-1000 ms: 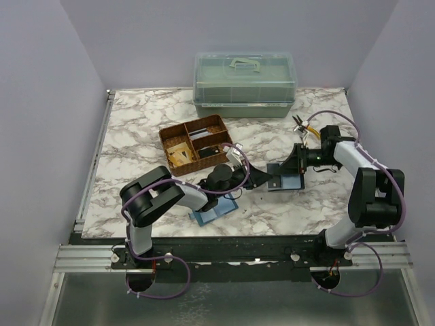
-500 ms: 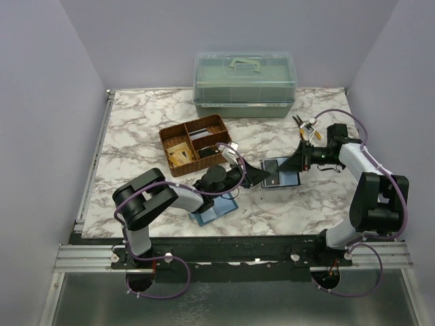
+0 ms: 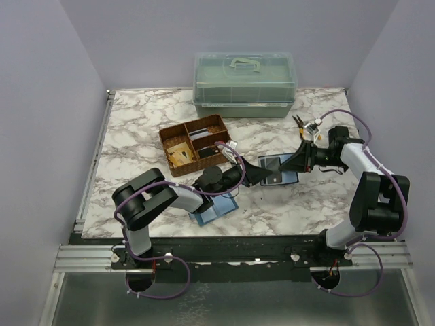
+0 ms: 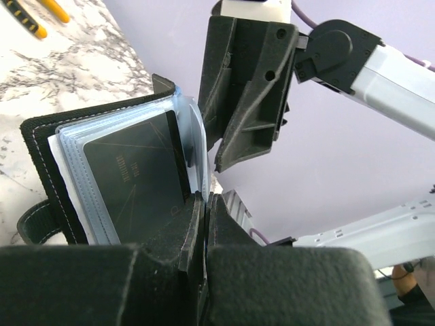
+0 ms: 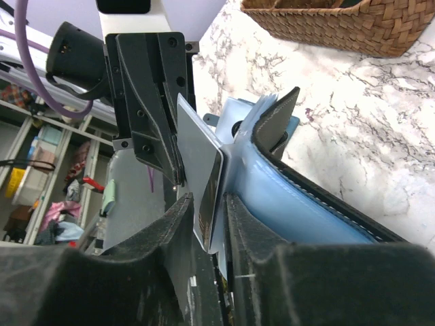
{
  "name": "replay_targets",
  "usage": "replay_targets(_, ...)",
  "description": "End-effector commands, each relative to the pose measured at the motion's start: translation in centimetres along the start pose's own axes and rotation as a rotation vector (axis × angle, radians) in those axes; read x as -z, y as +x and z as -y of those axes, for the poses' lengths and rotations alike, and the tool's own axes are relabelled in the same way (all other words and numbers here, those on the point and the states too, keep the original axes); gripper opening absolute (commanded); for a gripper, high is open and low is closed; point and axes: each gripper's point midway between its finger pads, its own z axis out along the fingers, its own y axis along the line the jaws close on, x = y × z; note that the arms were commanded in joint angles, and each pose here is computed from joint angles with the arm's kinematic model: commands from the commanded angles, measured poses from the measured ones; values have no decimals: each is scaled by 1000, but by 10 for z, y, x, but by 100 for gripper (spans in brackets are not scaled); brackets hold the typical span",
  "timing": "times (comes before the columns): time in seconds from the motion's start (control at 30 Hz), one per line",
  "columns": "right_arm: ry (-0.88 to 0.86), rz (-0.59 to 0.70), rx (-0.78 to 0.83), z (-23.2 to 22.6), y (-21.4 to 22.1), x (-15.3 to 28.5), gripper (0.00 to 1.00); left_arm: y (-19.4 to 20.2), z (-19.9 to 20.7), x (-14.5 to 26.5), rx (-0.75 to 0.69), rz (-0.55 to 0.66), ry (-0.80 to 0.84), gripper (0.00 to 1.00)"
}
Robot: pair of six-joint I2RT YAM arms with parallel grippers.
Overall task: Take the credit cards out of the card holder
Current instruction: Pick up the card holder from the center of the board.
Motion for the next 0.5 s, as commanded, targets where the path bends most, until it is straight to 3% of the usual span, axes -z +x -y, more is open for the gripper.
replay_targets(0.0, -97, 55, -2, -21, -7, -3, 24, -19, 42, -4, -29, 54, 161, 0)
replay_targets(0.13, -108, 68, 6, -25, -8, -3, 18, -21, 32, -3, -25, 76, 127, 0)
replay_targets(0.47, -113, 73, 10, -28, -7, -3, 16, -29, 17, -4, -79, 87, 15, 0)
